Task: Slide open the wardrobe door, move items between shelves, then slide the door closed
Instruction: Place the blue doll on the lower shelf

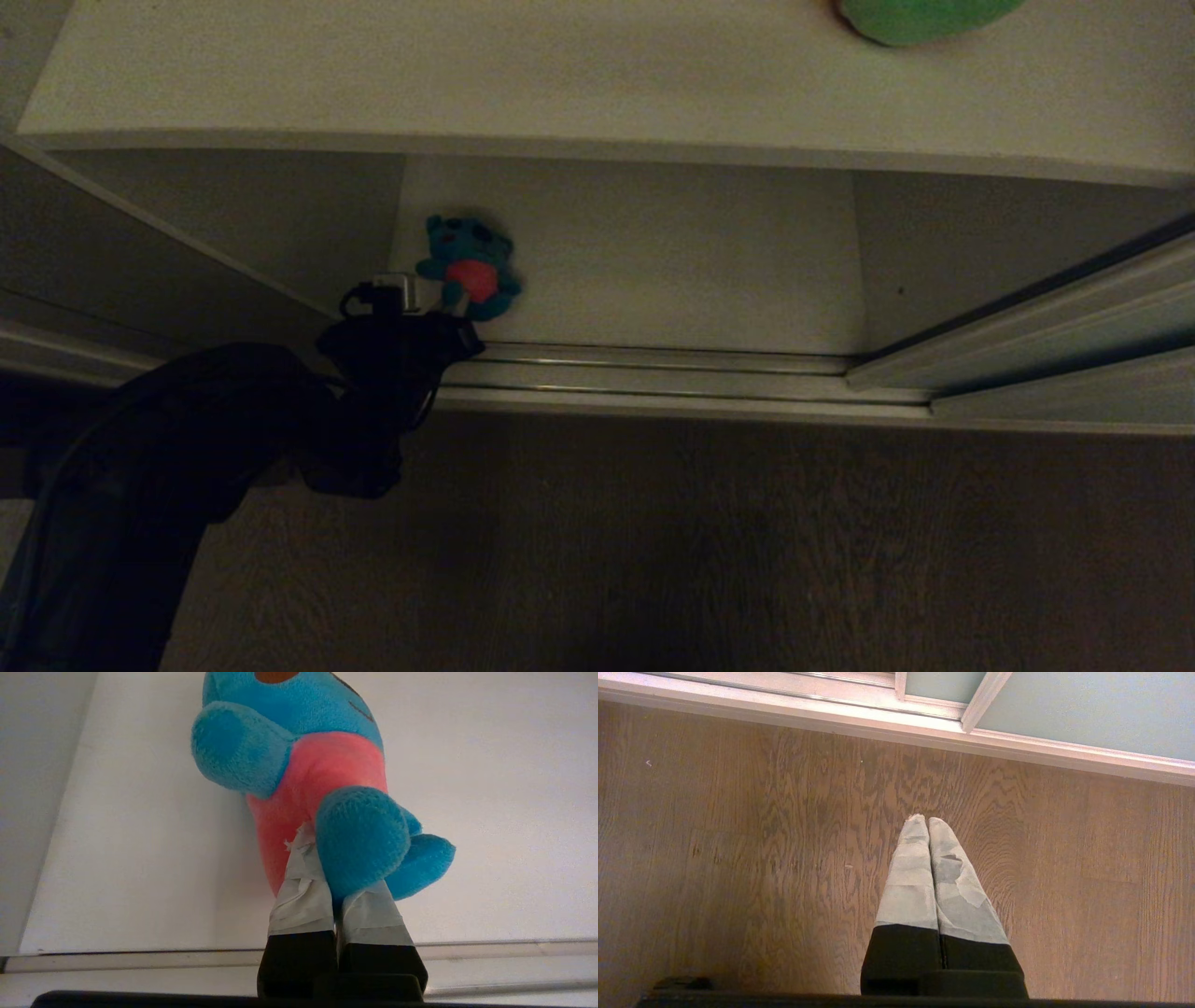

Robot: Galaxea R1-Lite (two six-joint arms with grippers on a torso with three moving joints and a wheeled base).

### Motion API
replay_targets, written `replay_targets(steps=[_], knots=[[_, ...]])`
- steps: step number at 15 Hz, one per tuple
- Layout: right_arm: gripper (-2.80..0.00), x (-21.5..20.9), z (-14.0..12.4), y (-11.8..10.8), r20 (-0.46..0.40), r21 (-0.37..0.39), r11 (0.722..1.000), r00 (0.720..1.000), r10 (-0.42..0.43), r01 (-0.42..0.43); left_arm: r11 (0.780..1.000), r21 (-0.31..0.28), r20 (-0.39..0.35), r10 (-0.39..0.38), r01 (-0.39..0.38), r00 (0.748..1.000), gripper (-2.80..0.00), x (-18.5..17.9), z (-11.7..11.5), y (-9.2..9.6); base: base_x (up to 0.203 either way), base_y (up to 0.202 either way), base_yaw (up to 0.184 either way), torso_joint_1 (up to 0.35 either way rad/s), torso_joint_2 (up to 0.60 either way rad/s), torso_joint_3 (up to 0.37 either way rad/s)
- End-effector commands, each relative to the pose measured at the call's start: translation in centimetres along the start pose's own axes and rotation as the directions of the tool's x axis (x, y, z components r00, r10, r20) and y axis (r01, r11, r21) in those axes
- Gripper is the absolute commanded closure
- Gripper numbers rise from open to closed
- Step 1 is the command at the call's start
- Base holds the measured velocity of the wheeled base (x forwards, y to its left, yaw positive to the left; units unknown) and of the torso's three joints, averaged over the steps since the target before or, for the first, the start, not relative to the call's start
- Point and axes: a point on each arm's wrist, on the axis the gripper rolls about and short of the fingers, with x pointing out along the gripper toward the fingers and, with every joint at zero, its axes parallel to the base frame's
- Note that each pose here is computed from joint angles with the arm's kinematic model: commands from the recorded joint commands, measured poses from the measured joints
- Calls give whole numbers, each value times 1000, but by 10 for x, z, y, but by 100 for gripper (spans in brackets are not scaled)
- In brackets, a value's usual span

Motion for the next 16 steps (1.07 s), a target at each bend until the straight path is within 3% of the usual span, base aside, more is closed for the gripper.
replay_targets(steps=[1, 3, 7, 8, 11, 16], knots=[[0, 0, 0, 0, -1, -1, 1000, 1000, 1, -1, 1000, -1, 5, 3, -3, 1000, 0, 0, -3, 1, 0, 0, 0, 0, 0, 0], [0, 0, 0, 0, 0, -1, 1000, 1000, 1, -1, 999, -20, 53, 42, -41, 998, 0, 3, -2, 7, 0, 0, 0, 0, 0, 0], [0, 0, 0, 0, 0, -1, 1000, 1000, 1, -1, 999, -29, 69, 46, -44, 997, 0, 8, -2, 7, 0, 0, 0, 0, 0, 0], [0, 0, 0, 0, -1, -1, 1000, 1000, 1, -1, 999, -31, 76, 47, -45, 996, -280, 10, -5, 8, 0, 0, 0, 0, 0, 0], [0, 0, 0, 0, -1, -1, 1000, 1000, 1, -1, 998, -54, 78, 49, -45, 996, -280, 11, -6, 8, 0, 0, 0, 0, 0, 0], [0, 0, 0, 0, -1, -1, 1000, 1000, 1, -1, 993, -105, 74, 68, -60, 995, -280, 7, 11, 6, 0, 0, 0, 0, 0, 0]])
